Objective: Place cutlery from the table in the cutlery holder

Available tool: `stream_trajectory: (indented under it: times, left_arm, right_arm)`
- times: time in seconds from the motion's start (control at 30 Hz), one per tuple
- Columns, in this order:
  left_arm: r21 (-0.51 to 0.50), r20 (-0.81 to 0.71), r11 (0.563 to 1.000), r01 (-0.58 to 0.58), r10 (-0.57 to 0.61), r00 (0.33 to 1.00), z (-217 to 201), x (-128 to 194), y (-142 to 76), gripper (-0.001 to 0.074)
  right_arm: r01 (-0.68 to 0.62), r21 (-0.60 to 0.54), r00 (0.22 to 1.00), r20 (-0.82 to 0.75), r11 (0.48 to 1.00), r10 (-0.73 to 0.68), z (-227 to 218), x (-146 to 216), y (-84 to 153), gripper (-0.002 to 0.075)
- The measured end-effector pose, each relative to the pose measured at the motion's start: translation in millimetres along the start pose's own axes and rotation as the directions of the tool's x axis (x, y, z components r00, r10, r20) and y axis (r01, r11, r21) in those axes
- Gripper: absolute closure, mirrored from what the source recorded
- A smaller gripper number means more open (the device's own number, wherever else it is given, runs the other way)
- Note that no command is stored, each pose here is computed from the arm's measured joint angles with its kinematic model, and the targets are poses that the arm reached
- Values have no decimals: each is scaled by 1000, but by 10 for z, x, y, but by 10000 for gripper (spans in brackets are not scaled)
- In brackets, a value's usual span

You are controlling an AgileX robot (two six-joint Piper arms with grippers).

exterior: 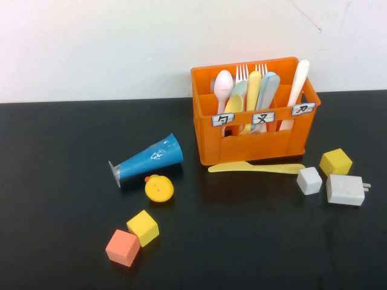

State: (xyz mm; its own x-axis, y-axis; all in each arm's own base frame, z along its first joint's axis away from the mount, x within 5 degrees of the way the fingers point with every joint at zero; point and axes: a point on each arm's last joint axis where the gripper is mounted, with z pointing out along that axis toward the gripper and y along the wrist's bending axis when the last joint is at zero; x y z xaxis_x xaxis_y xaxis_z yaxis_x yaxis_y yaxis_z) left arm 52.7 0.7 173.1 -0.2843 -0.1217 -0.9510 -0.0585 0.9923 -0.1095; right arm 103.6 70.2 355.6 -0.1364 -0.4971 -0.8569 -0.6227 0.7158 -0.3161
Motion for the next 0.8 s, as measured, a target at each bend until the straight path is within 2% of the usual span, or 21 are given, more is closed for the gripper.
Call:
stream_trajectory:
  times: [0.17,0.3,0.6,0.8]
  left_arm:
    - [0,0,1000,0,0,1000,0,0,0,736]
    - [0,0,1000,0,0,1000,0,0,0,736]
    - [0,0,1000,0,0,1000,0,0,0,736]
    - [0,0,1000,0,0,1000,0,0,0,736]
  right_arm:
    - [-4,25,1000,-12,1000,4,-418,175,-3,727]
    - [32,76,999,2,997,-32,-544,314,-10,727]
    - [77,144,990,106,987,-92,-552,598,66,727]
    - [-27,154,997,72,988,16,-412,1000,198,728]
